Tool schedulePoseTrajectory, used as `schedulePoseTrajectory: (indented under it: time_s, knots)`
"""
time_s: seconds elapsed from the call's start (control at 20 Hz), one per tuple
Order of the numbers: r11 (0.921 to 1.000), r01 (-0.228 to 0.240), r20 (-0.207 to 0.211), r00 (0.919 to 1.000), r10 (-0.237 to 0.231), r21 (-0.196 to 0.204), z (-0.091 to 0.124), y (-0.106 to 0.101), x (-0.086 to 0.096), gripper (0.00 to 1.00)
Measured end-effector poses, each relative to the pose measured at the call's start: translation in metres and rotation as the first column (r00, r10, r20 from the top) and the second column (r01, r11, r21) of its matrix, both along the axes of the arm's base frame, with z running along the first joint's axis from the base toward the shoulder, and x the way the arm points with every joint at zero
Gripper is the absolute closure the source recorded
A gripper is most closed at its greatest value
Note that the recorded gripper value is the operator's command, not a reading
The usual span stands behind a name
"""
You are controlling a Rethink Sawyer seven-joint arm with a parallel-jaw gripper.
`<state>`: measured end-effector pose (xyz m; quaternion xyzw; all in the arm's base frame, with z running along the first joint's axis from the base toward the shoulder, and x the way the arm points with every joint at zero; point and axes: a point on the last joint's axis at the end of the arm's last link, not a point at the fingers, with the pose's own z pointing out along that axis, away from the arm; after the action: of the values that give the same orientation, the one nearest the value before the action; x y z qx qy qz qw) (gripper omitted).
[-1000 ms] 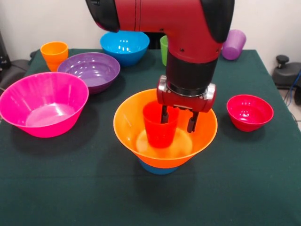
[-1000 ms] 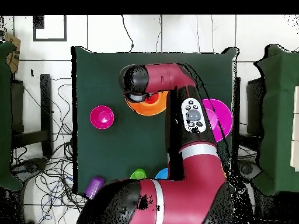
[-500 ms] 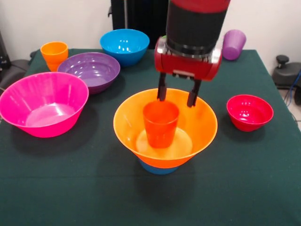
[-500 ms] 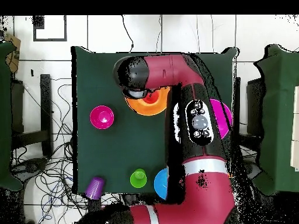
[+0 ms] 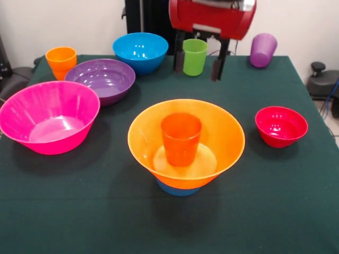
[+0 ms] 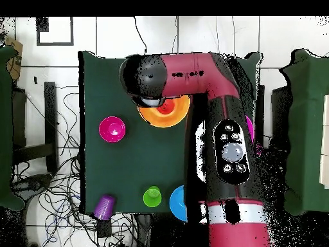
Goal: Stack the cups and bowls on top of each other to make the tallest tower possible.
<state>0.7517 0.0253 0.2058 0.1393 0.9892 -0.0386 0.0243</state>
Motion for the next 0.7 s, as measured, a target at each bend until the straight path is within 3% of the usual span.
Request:
schedulePoseTrajectory:
  time_s: [0.35, 0.7]
  knots:
    - [0.9997, 0.025, -0.048, 0.9985, -0.025, 0.002, 0.001, -0.025, -0.031, 0.0]
    - [0.9979, 0.06, -0.083, 0.9948, -0.058, 0.022, -0.009, -0.055, -0.046, 0.0]
